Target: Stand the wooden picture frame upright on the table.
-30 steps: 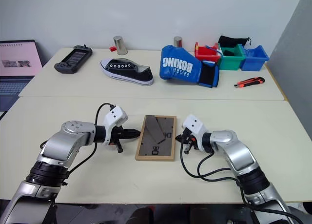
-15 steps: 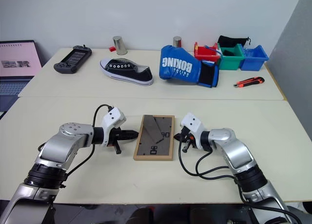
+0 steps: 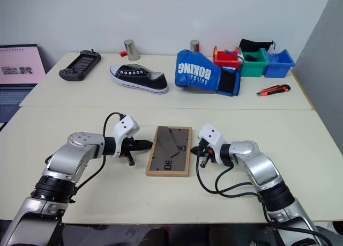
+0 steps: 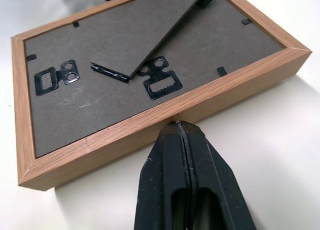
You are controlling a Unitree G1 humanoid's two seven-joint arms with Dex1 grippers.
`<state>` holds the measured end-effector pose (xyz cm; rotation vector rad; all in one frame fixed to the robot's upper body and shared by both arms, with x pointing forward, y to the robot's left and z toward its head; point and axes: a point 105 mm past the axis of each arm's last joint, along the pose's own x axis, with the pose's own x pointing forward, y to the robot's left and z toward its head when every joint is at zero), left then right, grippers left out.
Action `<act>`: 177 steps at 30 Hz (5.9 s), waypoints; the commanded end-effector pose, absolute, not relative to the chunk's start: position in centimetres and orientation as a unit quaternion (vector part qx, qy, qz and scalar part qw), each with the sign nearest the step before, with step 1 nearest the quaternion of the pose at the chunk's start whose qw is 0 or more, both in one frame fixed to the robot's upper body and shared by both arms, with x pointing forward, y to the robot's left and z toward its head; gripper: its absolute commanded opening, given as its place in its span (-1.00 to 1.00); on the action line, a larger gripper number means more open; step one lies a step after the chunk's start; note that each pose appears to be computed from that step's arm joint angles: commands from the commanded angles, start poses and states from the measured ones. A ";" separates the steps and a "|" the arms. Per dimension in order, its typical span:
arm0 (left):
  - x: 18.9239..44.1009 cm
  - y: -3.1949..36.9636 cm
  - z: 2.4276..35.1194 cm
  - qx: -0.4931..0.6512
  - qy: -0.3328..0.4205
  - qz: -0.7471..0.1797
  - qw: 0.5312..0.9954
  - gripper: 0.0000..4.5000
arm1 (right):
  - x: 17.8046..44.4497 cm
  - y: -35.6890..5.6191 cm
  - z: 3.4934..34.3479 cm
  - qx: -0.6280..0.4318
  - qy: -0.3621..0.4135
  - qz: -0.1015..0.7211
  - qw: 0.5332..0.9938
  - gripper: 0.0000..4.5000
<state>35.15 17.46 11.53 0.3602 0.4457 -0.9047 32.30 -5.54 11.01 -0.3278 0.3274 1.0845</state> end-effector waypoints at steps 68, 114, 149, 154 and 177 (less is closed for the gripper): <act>29.0 19.8 13.4 -0.235 0.374 -0.413 0.797 0.98 | 33.8 -8.6 17.0 -0.258 0.052 0.600 0.756 -1.00; 32.1 19.3 8.1 -0.223 0.446 -0.427 0.754 1.00 | 34.0 -7.1 11.7 -0.310 0.119 0.617 0.713 -1.00; 32.2 17.2 7.3 -0.205 0.450 -0.476 0.727 1.00 | 33.7 -0.6 11.2 -0.309 0.068 0.651 0.690 -1.00; 32.1 17.3 7.4 -0.205 0.448 -0.479 0.727 1.00 | 34.3 -0.4 11.3 -0.317 0.060 0.642 0.695 -1.00; 31.4 17.4 7.5 -0.202 0.446 -0.489 0.722 -0.31 | 37.1 0.0 12.2 -0.324 0.032 0.597 0.733 -1.00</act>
